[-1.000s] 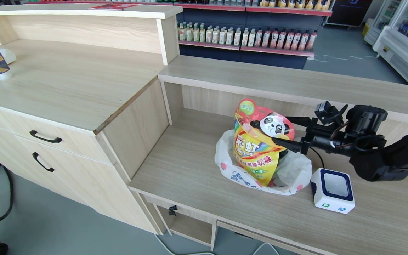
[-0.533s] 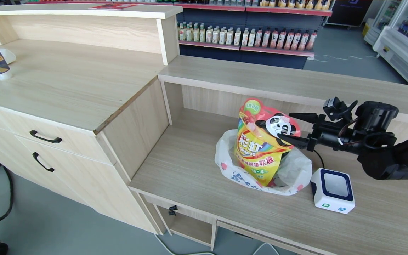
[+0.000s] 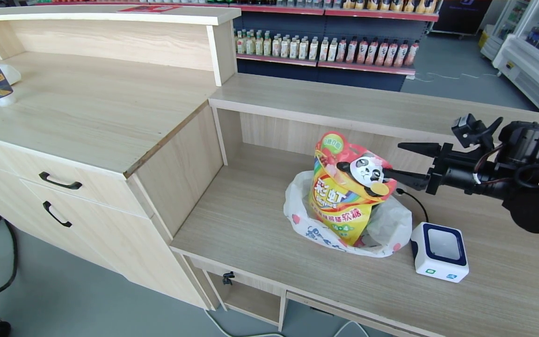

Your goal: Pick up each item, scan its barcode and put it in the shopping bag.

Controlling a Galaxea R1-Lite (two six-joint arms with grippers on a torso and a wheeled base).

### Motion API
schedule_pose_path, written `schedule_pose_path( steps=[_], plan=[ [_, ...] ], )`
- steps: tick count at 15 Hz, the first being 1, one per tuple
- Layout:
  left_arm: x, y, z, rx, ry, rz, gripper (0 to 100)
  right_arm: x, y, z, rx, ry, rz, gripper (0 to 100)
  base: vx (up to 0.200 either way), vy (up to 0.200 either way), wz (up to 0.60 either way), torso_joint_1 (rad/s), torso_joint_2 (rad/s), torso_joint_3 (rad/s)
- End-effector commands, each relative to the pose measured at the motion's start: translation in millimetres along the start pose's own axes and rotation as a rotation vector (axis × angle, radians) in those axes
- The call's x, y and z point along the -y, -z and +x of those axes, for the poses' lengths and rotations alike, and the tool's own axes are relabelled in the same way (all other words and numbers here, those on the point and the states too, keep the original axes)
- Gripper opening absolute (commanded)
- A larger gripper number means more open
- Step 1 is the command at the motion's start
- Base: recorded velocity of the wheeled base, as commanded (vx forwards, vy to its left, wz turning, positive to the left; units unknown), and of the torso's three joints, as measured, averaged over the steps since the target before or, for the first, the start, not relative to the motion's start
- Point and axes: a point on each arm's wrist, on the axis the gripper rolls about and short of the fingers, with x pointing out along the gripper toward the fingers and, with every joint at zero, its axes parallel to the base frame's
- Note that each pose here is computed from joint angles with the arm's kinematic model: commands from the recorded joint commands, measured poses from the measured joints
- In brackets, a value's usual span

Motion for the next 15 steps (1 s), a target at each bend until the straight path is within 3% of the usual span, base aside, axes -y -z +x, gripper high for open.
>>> schedule_pose_path(
  steps=[1, 12, 15],
  plan=[
    [0.0, 0.2, 0, -0.002, 0.0, 0.0, 100, -1, -11, -8, 0.009, 0.014, -0.013, 100, 0.0, 0.0, 0.0, 0.0, 0.0, 0.0],
    [0.0, 0.0, 0, 0.0, 0.0, 0.0, 100, 0, -38, -40, -0.002, 0.08, -0.038, 100, 0.0, 0.0, 0.0, 0.0, 0.0, 0.0],
    [0.0, 0.0, 0, 0.0, 0.0, 0.0, 100, -6, -55, -100, -0.114, 0.208, -0.219, 100, 0.0, 0.0, 0.0, 0.0, 0.0, 0.0]
  ],
)
